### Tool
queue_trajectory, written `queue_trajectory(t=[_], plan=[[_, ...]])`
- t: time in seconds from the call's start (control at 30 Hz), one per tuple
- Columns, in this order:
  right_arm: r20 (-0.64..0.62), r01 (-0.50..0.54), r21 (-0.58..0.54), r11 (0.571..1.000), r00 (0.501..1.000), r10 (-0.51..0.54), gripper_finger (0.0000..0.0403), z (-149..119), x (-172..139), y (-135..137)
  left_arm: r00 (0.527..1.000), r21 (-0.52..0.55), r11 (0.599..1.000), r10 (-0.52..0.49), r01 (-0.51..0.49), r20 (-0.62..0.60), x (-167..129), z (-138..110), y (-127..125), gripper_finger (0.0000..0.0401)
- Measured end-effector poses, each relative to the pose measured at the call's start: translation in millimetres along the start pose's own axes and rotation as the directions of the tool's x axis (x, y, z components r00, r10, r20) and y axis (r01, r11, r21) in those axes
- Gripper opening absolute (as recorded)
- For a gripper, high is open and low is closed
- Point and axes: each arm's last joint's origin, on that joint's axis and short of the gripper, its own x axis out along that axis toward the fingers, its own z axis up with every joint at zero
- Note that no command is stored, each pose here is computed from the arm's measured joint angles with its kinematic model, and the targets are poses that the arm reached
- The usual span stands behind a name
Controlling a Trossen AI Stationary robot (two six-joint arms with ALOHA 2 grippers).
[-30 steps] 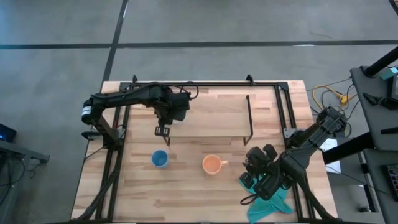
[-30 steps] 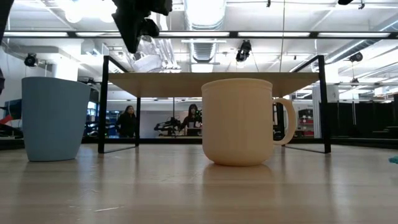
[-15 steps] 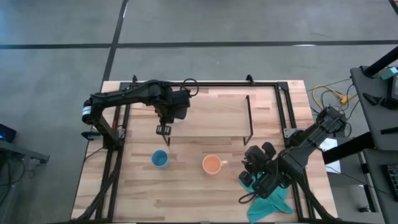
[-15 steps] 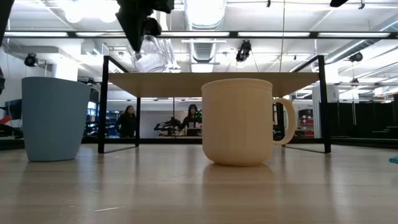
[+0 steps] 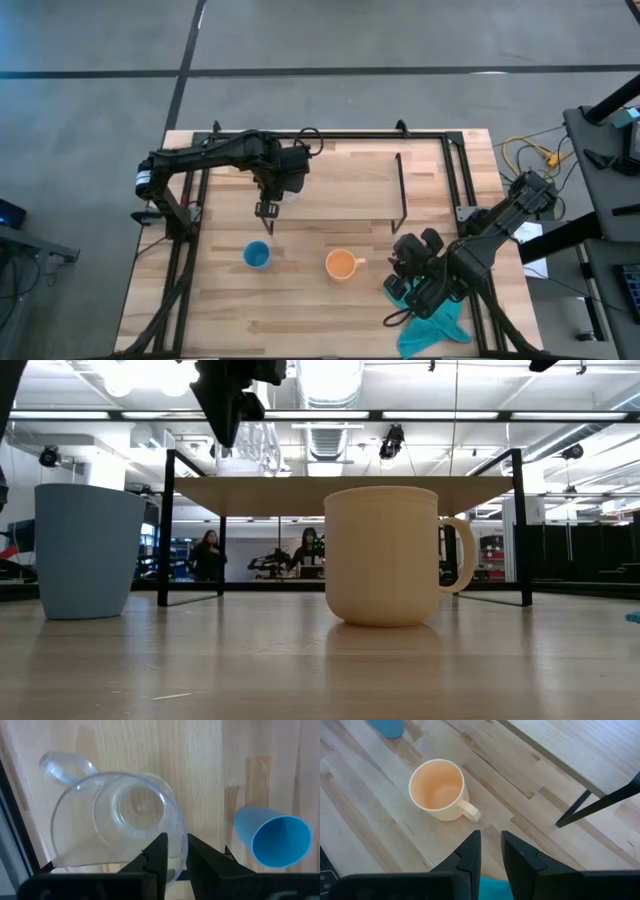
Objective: Stack small to large cups/mugs on shelf
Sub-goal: Put the transparent mug on the shelf, then put the yellow mug on the shelf
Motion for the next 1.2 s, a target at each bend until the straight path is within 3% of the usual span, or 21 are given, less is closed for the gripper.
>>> queue_trajectory(t=[0.37, 0.7, 0.87, 1.0, 1.2], plan=[[0.000, 0.000, -0.001, 1.000, 1.000, 0.000, 0.0070, 0, 0, 0, 1.000, 0.001, 1.000, 0.008, -0.008, 0.027, -2, 4, 1, 0.0062], [0.000, 0.000, -0.018, 1.000, 1.000, 0.000, 0.0070, 0, 0, 0, 0.985, -0.033, 0.999, 0.047, -0.042, 0.169, -52, 3, 2, 0.0062], [0.000, -0.002, -0.089, 0.996, 1.000, 0.002, 0.0070, 0, 0, 0, 0.961, -0.150, 0.989, 0.035, 0.007, 0.274, -80, -3, -4, 0.0062], [0.002, -0.017, -0.161, 0.987, 1.000, 0.017, 0.0070, 1, 1, 2, 0.933, -0.110, 0.985, -0.089, 0.135, 0.348, -95, -9, -15, 0.0062], [0.024, -0.101, -0.368, 0.925, 0.993, 0.117, 0.0070, 9, 3, 13, 0.918, -0.159, 0.965, -0.139, 0.210, 0.371, -102, -14, -28, 0.0062]])
